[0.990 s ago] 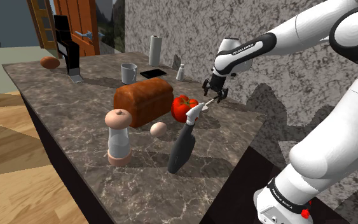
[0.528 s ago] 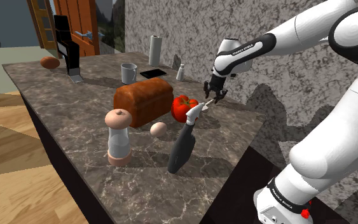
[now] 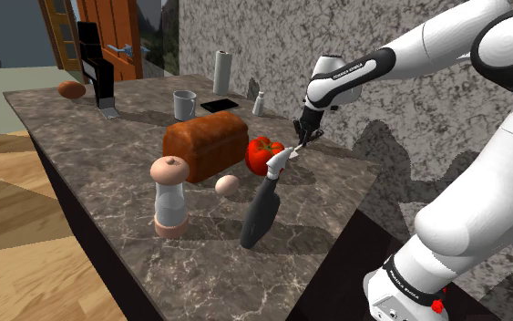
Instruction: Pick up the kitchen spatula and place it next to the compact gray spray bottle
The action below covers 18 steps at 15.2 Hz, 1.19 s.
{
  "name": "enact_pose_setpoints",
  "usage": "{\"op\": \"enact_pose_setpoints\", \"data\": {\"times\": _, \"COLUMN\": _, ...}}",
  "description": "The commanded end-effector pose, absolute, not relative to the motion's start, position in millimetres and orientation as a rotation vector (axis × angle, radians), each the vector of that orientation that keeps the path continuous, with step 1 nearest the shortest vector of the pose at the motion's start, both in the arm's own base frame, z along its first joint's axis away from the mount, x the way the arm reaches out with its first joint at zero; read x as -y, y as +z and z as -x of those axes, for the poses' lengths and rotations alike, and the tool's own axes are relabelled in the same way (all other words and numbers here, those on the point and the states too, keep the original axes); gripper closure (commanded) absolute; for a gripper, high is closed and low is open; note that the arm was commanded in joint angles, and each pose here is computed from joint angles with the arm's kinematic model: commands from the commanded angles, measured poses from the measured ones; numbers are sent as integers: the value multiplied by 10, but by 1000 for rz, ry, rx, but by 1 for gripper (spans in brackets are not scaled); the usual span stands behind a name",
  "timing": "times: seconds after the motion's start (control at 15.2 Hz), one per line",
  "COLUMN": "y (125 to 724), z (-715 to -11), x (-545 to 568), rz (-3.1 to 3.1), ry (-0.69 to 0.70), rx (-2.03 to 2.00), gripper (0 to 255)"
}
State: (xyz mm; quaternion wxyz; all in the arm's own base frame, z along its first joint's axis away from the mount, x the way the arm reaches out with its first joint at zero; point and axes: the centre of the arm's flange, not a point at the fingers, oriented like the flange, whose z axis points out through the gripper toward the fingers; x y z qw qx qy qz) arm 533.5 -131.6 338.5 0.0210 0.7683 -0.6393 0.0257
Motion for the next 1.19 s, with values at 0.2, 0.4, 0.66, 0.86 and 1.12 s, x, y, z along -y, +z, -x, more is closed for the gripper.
{"op": "enact_pose_setpoints", "data": {"times": 0.2, "y": 3543, "z": -5335, "x": 1315, "rz": -2382, "ry": 80, "rx": 1982, "gripper": 255}}
{"op": "enact_pose_setpoints", "data": {"times": 0.4, "y": 3702, "z": -5335, "x": 1315, "rz": -2382, "ry": 80, "rx": 1982, "gripper": 255}}
{"op": "enact_pose_setpoints", "data": {"times": 0.66, "y": 3913, "z": -5335, "x": 1315, "rz": -2382, "ry": 80, "rx": 1982, "gripper": 255}}
{"op": "enact_pose_setpoints", "data": {"times": 0.86, "y": 4071, "z": -5335, "x": 1315, "rz": -2382, "ry": 80, "rx": 1982, "gripper": 255}}
{"op": "enact_pose_setpoints", "data": {"times": 1.12, "y": 4282, "z": -5335, "x": 1315, "rz": -2382, "ry": 80, "rx": 1982, "gripper": 255}}
